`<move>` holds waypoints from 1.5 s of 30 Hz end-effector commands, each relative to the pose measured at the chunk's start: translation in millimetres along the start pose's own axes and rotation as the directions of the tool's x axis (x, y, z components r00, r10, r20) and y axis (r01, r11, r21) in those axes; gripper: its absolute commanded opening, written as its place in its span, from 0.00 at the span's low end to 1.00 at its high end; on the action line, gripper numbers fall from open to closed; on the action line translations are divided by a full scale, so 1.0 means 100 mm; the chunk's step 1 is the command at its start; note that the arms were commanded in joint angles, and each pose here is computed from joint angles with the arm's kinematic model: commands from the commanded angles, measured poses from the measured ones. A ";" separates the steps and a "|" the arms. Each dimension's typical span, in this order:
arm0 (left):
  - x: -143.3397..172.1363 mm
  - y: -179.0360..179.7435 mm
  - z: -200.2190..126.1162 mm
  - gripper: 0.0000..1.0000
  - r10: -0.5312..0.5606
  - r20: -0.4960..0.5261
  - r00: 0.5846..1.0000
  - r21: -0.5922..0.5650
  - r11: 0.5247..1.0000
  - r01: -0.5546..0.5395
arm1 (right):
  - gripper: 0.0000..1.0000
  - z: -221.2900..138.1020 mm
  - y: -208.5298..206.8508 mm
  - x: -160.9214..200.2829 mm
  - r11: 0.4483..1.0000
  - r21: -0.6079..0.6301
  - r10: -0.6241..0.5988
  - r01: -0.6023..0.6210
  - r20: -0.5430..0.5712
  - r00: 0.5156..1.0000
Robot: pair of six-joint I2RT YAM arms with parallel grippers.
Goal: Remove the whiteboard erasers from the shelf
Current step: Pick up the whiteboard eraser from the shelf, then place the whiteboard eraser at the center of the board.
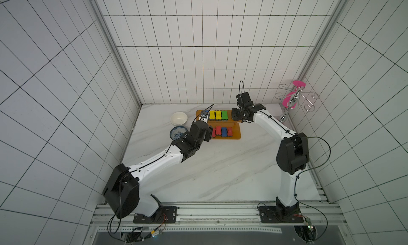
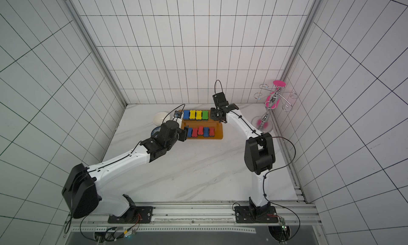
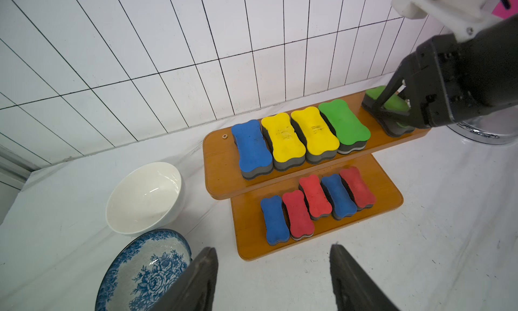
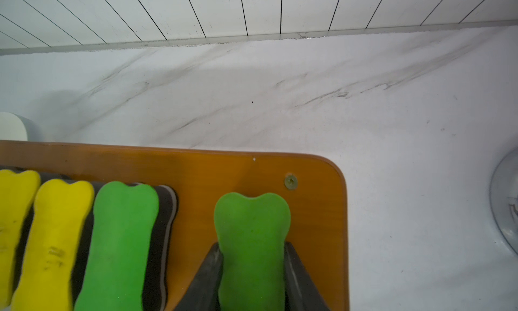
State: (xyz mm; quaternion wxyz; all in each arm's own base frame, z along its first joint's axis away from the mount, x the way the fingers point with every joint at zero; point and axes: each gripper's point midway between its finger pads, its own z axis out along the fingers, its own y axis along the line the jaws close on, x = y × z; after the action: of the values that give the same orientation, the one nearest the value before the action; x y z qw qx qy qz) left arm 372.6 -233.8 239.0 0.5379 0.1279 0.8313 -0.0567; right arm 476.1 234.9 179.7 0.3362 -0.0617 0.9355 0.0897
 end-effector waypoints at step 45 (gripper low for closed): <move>0.41 0.12 -0.73 0.98 -0.186 -0.101 0.977 0.135 0.971 0.199 | 0.31 -1.18 -0.09 3.66 0.993 0.069 0.103 -0.092 -0.189 0.977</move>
State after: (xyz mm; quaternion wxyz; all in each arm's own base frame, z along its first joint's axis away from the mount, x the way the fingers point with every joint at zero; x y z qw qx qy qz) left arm 300.3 -187.3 230.6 0.4895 0.0662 0.8584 -0.1385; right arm 126.5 197.7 31.6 0.2194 -0.0517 0.9696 0.0949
